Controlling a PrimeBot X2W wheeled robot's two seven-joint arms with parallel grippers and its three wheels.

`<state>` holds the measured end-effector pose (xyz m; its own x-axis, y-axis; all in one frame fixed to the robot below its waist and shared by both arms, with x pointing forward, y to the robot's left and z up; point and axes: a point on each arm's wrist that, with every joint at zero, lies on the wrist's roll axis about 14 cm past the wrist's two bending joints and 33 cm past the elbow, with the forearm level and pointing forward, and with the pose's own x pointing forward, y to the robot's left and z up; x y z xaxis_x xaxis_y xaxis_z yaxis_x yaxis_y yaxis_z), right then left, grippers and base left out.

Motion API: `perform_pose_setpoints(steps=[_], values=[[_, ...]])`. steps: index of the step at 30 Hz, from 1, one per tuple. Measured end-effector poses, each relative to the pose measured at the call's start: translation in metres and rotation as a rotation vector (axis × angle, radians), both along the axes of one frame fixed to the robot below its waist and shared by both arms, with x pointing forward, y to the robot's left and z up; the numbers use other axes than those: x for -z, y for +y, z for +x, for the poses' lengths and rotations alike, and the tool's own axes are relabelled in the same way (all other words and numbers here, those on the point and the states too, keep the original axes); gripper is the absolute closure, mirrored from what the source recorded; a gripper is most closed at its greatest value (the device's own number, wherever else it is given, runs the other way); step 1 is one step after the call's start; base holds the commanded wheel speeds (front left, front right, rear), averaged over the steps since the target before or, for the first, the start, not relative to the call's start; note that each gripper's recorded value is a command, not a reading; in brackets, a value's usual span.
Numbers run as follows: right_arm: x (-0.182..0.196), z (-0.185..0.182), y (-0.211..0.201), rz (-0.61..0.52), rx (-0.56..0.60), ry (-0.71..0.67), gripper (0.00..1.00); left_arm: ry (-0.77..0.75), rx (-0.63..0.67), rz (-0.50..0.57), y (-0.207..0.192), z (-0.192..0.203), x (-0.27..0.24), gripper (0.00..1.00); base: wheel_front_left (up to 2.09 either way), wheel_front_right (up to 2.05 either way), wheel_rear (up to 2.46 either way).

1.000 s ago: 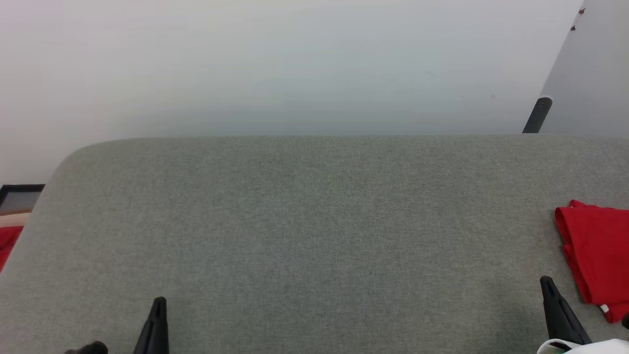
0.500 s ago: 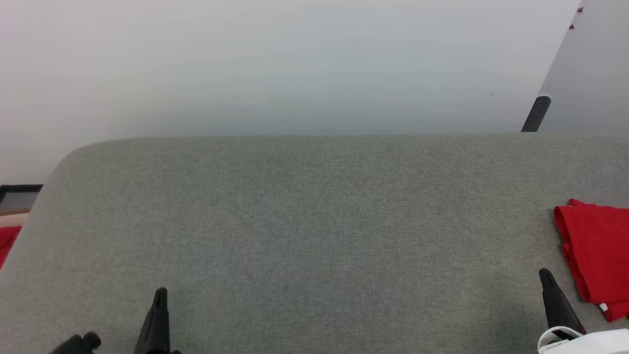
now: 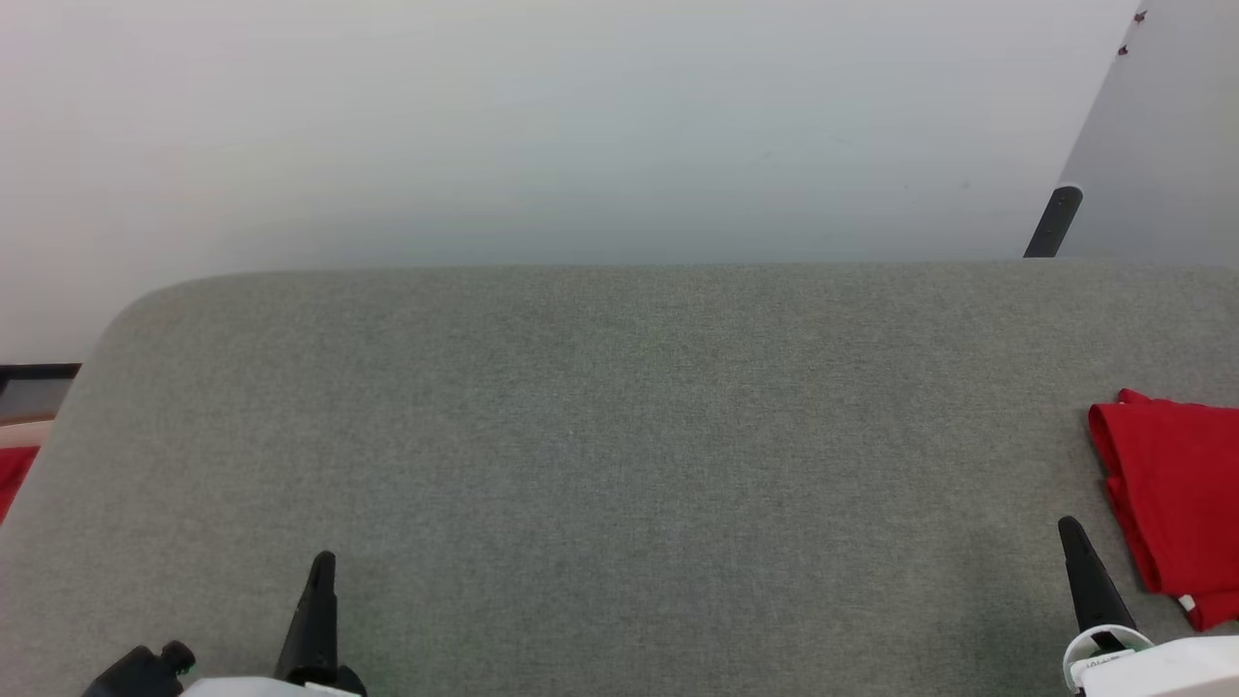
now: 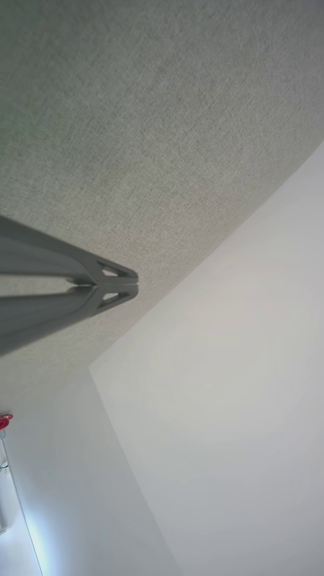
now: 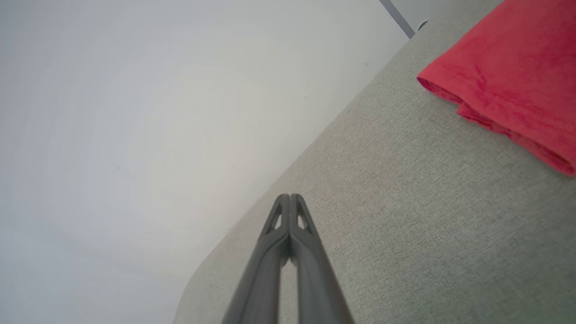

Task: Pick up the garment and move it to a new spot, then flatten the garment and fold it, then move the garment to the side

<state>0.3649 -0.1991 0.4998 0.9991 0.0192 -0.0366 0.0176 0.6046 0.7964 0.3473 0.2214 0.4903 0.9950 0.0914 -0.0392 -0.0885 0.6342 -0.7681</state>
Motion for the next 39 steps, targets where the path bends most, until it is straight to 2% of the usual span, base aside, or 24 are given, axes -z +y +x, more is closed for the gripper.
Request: perform_pose_setpoints(steps=[39], values=[[-0.003,0.014,0.000,0.374,0.020,-0.007,1.00,-0.022,0.030,-0.399,-0.011,0.023,-0.005,1.00,0.00,0.00,0.00]])
